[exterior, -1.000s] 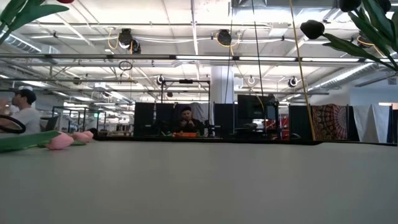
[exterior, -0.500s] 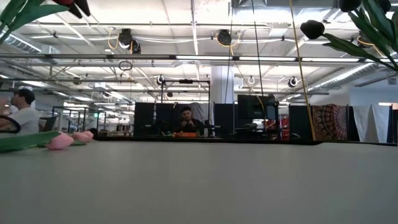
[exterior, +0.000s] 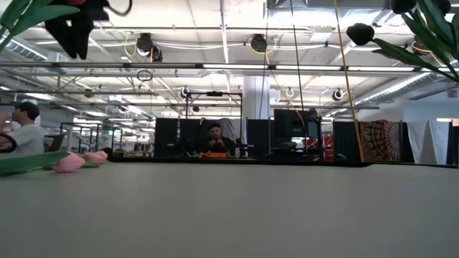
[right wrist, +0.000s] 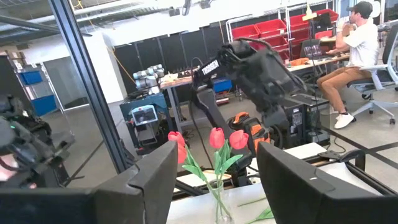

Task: Sort flowers into vase by color
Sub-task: Put the top pink tulip into the blue vase

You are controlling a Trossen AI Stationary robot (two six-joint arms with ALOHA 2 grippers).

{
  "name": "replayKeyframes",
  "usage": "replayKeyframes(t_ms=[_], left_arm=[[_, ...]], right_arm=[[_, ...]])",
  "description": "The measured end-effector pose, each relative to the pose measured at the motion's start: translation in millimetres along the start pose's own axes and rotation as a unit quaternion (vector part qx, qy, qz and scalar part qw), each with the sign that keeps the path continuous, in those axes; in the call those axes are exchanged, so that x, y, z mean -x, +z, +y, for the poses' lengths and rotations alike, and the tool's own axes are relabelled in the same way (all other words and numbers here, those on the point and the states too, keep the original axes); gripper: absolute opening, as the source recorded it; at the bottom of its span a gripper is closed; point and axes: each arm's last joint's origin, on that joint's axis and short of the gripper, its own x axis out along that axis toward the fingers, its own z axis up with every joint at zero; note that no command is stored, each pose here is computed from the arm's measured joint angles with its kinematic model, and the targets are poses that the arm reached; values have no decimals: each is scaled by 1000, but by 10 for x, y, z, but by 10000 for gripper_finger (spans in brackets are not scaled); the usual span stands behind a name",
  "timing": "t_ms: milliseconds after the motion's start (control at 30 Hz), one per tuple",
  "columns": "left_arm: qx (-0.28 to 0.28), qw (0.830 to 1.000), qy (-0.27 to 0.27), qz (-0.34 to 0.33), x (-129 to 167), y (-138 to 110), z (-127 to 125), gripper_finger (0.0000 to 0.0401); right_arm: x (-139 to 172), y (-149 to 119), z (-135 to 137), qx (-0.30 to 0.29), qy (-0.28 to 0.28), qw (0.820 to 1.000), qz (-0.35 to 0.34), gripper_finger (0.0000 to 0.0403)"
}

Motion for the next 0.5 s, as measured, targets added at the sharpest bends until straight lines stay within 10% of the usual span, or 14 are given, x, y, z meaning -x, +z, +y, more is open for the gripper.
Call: replayKeyframes(t_ms=[500], left_arm=[[-6, 994, -23, 110, -841, -10, 6, 141]], right_arm=[[-1, -1, 0, 0, 0, 1000, 0, 210]])
